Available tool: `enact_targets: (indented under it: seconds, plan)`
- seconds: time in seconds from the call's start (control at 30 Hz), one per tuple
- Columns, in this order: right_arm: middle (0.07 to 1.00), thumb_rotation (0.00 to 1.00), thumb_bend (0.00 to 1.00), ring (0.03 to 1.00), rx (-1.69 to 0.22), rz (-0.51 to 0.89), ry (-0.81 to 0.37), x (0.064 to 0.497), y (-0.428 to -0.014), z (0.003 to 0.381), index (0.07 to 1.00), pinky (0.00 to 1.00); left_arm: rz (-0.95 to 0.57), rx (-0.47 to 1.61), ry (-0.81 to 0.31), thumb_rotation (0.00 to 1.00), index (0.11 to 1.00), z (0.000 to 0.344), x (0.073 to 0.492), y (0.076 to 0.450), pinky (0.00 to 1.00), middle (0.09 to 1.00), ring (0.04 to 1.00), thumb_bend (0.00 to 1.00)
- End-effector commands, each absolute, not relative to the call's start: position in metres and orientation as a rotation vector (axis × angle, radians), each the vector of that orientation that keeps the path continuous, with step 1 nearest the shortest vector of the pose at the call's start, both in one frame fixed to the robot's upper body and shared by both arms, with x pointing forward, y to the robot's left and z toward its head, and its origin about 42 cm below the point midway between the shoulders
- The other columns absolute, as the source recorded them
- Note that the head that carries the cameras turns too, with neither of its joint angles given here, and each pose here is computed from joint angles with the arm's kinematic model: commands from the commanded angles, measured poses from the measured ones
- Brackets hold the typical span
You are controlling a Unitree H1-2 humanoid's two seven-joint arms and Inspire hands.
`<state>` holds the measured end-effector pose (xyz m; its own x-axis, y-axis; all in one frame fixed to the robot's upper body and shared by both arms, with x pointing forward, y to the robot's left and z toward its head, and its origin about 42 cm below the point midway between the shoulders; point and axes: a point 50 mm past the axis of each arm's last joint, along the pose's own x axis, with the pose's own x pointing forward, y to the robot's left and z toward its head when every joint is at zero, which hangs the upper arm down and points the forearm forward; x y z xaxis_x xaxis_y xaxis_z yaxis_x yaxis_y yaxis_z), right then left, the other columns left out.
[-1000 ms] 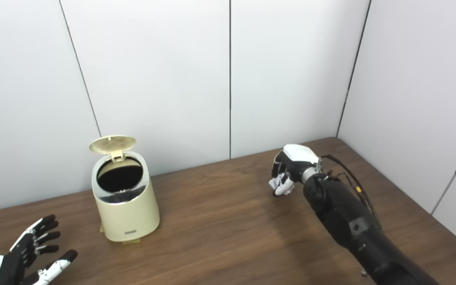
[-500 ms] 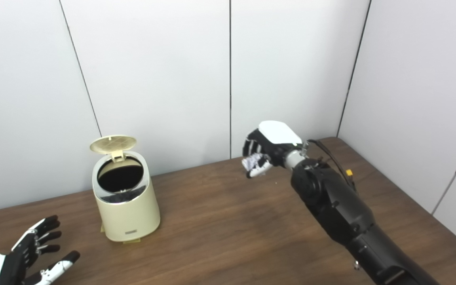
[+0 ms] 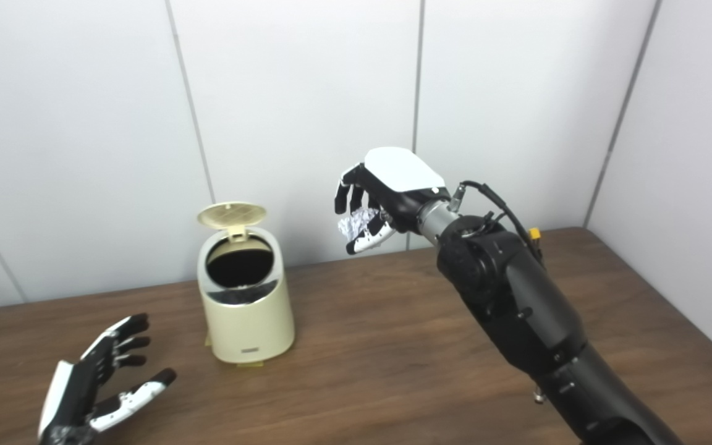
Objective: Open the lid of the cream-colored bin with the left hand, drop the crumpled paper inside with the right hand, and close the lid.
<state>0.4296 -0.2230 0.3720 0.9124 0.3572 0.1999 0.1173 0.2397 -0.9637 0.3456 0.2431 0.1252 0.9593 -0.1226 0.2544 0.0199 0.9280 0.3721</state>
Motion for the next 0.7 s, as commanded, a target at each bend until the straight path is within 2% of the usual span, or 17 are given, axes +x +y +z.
enact_targets:
  seconds: [0.0, 0.2, 0.37, 0.67]
  plan:
    - [0.475, 0.0, 0.51, 0.358, -1.339, 0.126, -0.546, 0.431, -0.214, 0.408, 0.53, 0.28, -0.085, 0.349, -0.253, 0.29, 0.864, 0.105, 0.336, 0.225, 0.68, 0.837, 0.771, 0.77]
    - [0.503, 0.0, 0.52, 0.386, -1.31, 0.164, -0.553, 0.434, -0.186, 0.409, 0.498, 0.35, -0.095, 0.353, -0.253, 0.32, 0.863, 0.107, 0.335, 0.207, 0.67, 0.845, 0.778, 0.78]
    - [0.498, 0.0, 0.52, 0.377, -1.298, 0.202, -0.602, 0.438, -0.17, 0.41, 0.497, 0.33, -0.094, 0.332, -0.256, 0.29, 0.867, 0.106, 0.334, 0.198, 0.67, 0.852, 0.79, 0.77]
    - [0.489, 0.0, 0.51, 0.356, -1.27, 0.265, -0.634, 0.447, -0.148, 0.407, 0.534, 0.27, -0.093, 0.325, -0.251, 0.33, 0.874, 0.106, 0.336, 0.187, 0.67, 0.864, 0.802, 0.79]
